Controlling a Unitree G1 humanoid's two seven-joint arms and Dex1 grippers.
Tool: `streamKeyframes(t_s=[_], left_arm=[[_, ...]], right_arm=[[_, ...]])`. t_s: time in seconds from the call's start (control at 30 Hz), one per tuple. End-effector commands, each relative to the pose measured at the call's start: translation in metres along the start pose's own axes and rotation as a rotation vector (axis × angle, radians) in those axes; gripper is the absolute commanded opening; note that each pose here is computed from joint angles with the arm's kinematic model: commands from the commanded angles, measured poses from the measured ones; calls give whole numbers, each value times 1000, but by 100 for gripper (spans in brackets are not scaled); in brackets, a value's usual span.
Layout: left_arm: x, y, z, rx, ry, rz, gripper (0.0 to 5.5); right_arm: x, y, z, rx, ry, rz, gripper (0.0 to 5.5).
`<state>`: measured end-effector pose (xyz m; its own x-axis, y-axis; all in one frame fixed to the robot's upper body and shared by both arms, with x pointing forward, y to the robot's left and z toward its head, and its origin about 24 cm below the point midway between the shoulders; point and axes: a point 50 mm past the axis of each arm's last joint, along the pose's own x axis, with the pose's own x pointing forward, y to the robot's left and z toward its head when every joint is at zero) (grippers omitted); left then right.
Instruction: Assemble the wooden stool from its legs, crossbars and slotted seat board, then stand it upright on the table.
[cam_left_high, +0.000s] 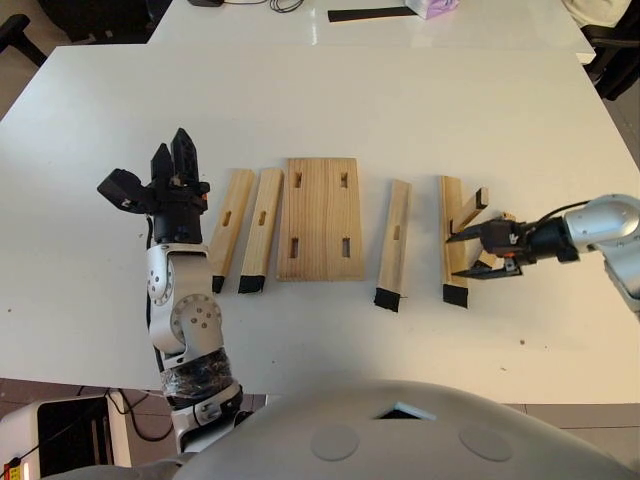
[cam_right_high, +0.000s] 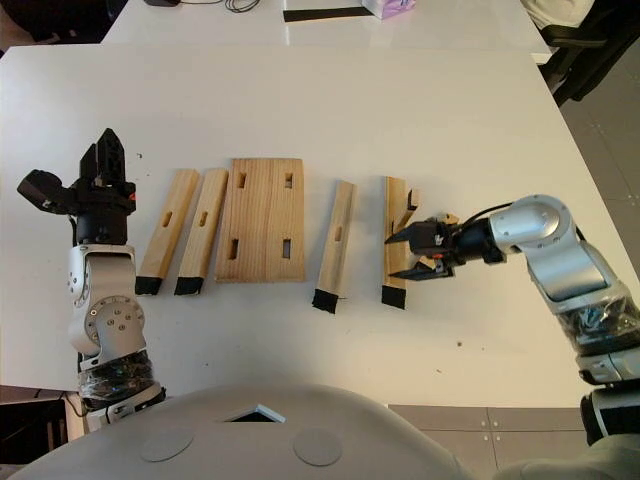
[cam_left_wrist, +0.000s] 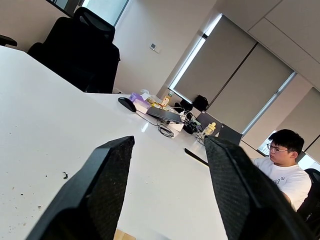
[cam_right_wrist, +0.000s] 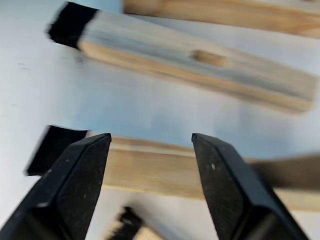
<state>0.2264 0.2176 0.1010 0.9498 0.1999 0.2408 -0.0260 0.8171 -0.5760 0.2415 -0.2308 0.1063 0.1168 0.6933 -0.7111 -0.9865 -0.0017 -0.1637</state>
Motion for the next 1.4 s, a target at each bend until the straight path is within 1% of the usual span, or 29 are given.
streamKeyframes(t_s=[0.03,0.13,0.27,0.33,0.4,0.57,0.7,0.9,1.17,1.4], left_arm=[[-2,1,-1,9,4,13,259],[-8,4,-1,14,5,35,259],[-17,9,-4,15,9,69,259],[-18,8,-4,13,3,75,259],[-19,9,-4,13,-1,79,259],[-26,12,0,26,-2,97,259],[-30,15,3,35,1,107,259],[-22,10,3,40,31,63,259],[-15,8,5,56,79,22,259],[-8,7,6,62,102,-6,259]], right_arm=[[-15,3,3,16,6,-17,299],[-32,14,3,45,42,29,299],[-40,10,-1,75,87,27,299],[-35,1,-5,153,113,-86,299],[-28,-2,-4,268,92,-175,299],[-4,6,6,573,89,-358,299],[9,17,17,748,94,-439,299],[23,40,26,823,154,-556,299],[28,53,20,878,211,-741,299],[44,67,20,1033,179,-740,299]])
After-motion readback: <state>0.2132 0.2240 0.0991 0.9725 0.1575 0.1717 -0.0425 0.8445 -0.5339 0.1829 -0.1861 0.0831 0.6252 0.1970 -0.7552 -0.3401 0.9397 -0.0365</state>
